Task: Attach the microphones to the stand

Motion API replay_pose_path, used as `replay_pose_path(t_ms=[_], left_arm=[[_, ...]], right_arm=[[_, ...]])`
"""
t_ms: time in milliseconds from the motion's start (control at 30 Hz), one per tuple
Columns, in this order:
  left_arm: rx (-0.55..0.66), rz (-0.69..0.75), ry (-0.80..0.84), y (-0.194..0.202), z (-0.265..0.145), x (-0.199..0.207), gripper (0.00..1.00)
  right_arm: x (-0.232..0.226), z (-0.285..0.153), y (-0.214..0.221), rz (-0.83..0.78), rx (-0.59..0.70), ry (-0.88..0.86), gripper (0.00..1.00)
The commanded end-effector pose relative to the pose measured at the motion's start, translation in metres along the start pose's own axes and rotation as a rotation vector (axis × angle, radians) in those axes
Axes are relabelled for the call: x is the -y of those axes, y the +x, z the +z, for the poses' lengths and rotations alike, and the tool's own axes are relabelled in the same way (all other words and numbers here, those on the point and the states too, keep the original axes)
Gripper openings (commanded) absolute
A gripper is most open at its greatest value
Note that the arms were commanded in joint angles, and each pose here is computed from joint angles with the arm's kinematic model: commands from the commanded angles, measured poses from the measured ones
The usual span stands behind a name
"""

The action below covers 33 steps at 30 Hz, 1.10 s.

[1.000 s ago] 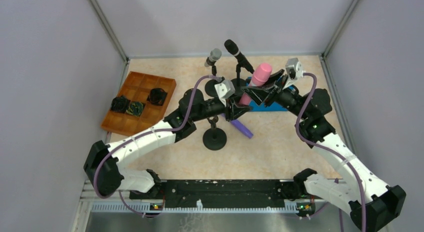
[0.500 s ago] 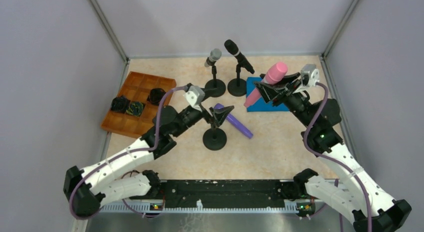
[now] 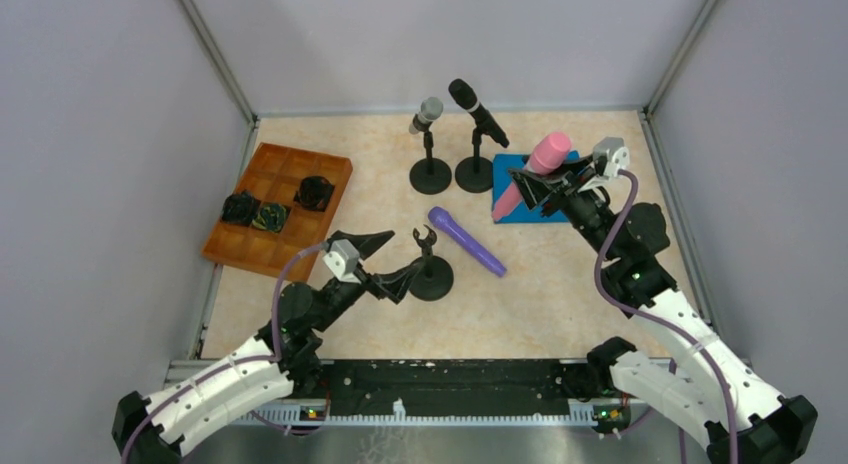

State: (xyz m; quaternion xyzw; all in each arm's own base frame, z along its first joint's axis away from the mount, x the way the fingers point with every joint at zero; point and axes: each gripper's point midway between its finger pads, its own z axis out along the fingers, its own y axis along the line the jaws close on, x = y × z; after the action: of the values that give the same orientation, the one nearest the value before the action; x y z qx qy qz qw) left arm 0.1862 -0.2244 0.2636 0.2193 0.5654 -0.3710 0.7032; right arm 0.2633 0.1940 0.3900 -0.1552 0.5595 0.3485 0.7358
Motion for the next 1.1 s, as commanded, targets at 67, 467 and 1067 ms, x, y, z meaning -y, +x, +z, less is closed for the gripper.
replay_pose_path(t_ms=[67, 467, 1067], left_arm=[[-0.002, -0.009, 0.007, 0.017, -0.011, -0.001, 0.93], [-0.039, -0.02, -0.046, 0.069, -0.011, -0.014, 0.95], [-0.055, -0.024, 0.101, 0.077, 0.03, -0.019, 0.96]], right_arm=[[-0.006, -0.001, -0.028, -0.035, 0.094, -0.022, 0.0], [-0.007, -0.007, -0.022, -0.04, 0.084, -0.029, 0.0], [-0.012, -0.021, -0.007, -0.028, 0.029, -0.046, 0.0]])
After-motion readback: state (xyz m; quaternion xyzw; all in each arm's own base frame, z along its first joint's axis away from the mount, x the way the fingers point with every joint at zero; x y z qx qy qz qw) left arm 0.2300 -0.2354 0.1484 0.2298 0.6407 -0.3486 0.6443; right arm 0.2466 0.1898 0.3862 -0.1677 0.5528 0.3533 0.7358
